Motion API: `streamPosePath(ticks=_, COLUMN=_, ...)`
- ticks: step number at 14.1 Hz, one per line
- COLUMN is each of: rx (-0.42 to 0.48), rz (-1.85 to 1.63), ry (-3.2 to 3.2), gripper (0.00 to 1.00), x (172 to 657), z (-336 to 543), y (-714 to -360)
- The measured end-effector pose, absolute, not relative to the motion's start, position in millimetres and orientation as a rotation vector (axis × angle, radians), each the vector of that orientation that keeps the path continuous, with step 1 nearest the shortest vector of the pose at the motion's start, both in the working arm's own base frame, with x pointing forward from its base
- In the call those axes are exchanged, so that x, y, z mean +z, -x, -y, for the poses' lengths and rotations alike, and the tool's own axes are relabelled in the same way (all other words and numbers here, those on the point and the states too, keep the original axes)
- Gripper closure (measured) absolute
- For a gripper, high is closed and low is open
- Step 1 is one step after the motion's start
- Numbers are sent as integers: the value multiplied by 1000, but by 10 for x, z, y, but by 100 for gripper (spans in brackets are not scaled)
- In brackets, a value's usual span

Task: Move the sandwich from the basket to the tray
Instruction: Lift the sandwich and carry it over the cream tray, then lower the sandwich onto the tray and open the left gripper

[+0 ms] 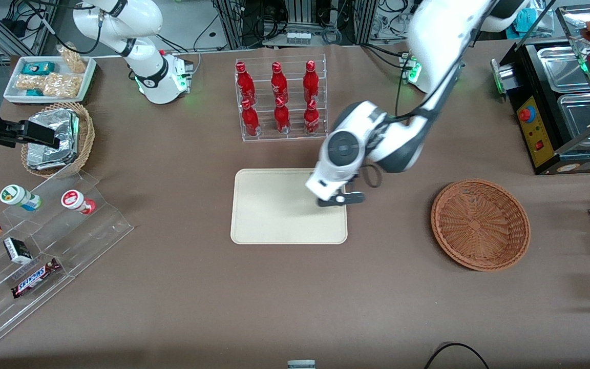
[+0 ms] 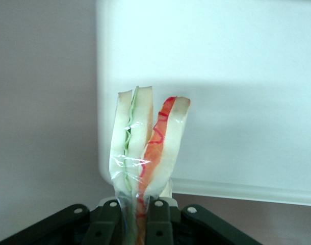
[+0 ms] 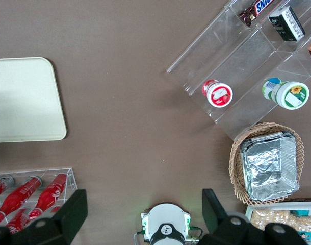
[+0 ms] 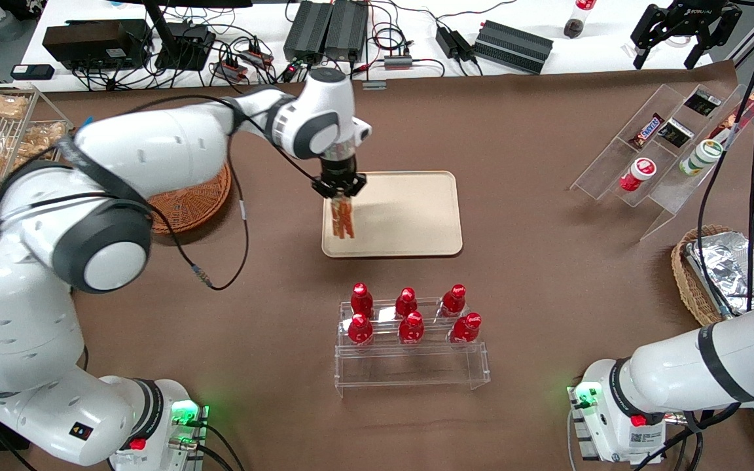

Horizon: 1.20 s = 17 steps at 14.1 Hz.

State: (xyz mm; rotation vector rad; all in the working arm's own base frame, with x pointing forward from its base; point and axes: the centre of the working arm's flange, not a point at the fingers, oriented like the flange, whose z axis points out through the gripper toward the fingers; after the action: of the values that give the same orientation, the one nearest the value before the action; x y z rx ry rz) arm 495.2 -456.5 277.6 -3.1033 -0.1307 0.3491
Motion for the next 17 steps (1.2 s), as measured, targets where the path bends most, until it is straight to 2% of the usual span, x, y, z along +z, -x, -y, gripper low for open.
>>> streamPosePath(ticks=4, rx=345, rz=171, ry=3120, gripper=85, x=2386, z=5031, y=-4948)
streamPosePath(ticks=8, rx=344, rz=170, ry=3127, gripper=82, x=2254, z=5123, y=-5019)
streamPosePath(ticks=10, rx=336, rz=159, ry=3124, gripper=68, x=2221, z=5143, y=-5023)
streamPosePath(ticks=15, rx=266, rz=141, ry=3125, gripper=17, x=2331, z=5138, y=-5119)
streamPosePath(ticks=16, rx=255, rz=146, ry=3128, gripper=10, x=2391, z=5129, y=-5152)
streamPosePath(ticks=17, rx=247, rz=152, ry=3128, gripper=10, x=2471, z=5111, y=-5184)
